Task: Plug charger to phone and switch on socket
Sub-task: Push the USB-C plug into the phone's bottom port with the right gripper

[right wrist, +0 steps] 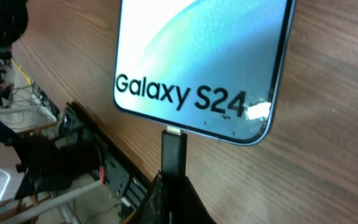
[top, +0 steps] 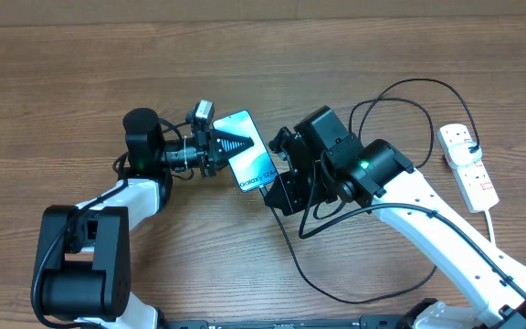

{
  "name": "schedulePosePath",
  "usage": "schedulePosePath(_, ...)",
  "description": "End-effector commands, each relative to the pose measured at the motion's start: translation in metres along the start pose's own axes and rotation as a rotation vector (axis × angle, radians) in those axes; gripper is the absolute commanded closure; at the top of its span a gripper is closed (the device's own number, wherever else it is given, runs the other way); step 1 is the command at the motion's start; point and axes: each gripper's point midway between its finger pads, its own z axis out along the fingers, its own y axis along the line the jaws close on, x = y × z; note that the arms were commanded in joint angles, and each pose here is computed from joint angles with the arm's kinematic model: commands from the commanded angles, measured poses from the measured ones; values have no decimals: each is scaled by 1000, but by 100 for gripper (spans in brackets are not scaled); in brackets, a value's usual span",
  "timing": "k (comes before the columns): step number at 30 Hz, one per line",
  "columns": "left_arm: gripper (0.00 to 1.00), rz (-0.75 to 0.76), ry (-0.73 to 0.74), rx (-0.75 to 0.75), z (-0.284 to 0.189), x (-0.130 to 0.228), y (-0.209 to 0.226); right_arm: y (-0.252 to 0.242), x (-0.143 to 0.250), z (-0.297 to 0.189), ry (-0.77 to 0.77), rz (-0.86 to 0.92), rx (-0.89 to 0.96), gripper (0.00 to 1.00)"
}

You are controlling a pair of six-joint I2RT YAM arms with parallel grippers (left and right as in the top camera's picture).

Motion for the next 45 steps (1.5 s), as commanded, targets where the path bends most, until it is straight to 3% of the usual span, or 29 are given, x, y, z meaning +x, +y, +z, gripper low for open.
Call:
schedulePosePath(1,96,70,112,26,4,18,-9,2,-22,-4,-91,-20,6,96)
schedulePosePath(6,96,94,123,30,4,20,-10,4,-29,-5,-117,-35,-1,92)
schedulePosePath(11,96,146,52,15,5,7,-7,-2,-10,-3,-44,7,22,65)
schedulePosePath(12,96,153,0,-3,5,-1,-4,-4,-4,-3,-21,20,30,55)
schedulePosePath(15,96,162,-64,-31,5,-12,2,-8,-2,-3,-15,25,49,43)
schedulePosePath(28,96,168,-189,-80,1,-34,10,-38,-7,10,-59,-36,295,41)
schedulePosePath(32,96,161,-176,-75,2,-32,10,-42,-2,23,-46,-42,299,43)
schedulePosePath(37,96,161,-140,-62,3,-25,8,-45,-7,26,-69,-49,306,65)
schedulePosePath(41,95,171,-101,-50,4,-18,6,-43,-16,28,-104,-61,296,89)
schedulePosePath(43,96,181,-87,-46,4,-16,6,-44,-23,29,-126,-67,303,96)
schedulePosePath(45,96,189,-72,-40,4,-13,5,-45,-29,33,-142,-72,307,96)
